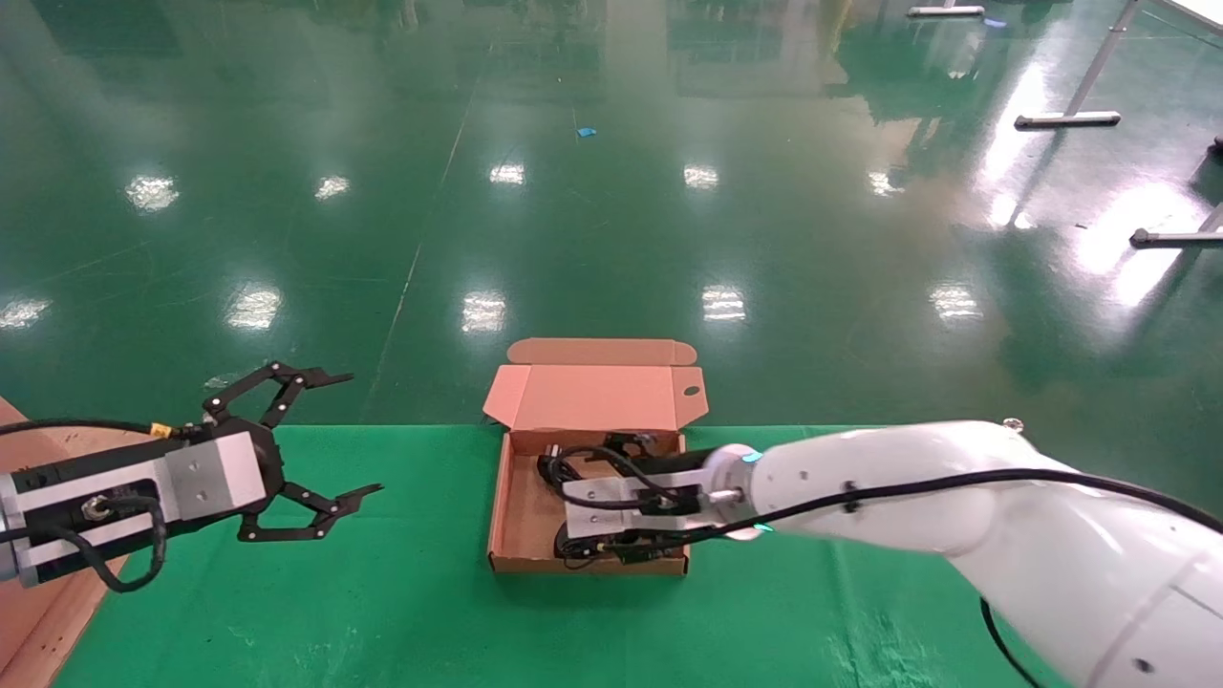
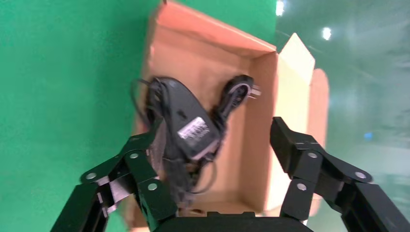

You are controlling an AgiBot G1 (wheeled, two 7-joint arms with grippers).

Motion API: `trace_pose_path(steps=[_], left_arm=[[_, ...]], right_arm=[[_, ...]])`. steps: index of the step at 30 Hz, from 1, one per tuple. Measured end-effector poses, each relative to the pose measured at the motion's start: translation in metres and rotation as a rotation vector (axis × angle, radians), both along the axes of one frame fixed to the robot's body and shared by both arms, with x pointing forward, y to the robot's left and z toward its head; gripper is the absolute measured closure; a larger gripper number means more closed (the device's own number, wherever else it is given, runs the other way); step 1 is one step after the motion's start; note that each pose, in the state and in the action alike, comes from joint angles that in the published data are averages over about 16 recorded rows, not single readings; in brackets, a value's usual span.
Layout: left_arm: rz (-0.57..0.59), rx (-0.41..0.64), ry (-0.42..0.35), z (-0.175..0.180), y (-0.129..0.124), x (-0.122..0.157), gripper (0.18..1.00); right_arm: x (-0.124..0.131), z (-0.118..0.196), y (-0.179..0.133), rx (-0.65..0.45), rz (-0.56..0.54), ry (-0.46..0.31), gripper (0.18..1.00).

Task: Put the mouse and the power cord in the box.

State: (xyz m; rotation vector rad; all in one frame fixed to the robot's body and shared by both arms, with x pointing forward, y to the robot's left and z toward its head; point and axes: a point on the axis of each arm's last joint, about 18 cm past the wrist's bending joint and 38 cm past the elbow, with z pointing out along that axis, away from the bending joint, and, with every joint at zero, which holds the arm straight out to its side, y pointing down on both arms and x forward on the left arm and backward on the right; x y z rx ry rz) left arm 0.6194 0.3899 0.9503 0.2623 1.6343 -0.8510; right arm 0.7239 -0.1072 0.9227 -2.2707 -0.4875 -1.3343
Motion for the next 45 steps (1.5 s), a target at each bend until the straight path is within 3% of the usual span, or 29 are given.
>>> trace_pose_path(steps=[8, 20, 32, 45], left_arm=[[-0.102, -0.102, 0.065, 0.010, -0.019, -0.017, 0.183], [-0.257, -0.225, 0.181, 0.024, -0.044, -0.047, 0.183], [-0.403, -0.307, 0.316, 0.034, -0.064, -0.080, 0.183], [-0.543, -0.352, 0.483, 0.040, -0.082, -0.119, 0.183]], right_arm=[[-0.022, -0.010, -0.024, 0.191, 0.020, 0.165, 0.332], [-0.064, -0.005, -0.065, 0.452, 0.088, 0.350, 0.201], [-0.117, 0.016, -0.112, 0.653, 0.198, 0.454, 0.178], [-0.189, 0.048, -0.164, 0.774, 0.350, 0.492, 0.178]])
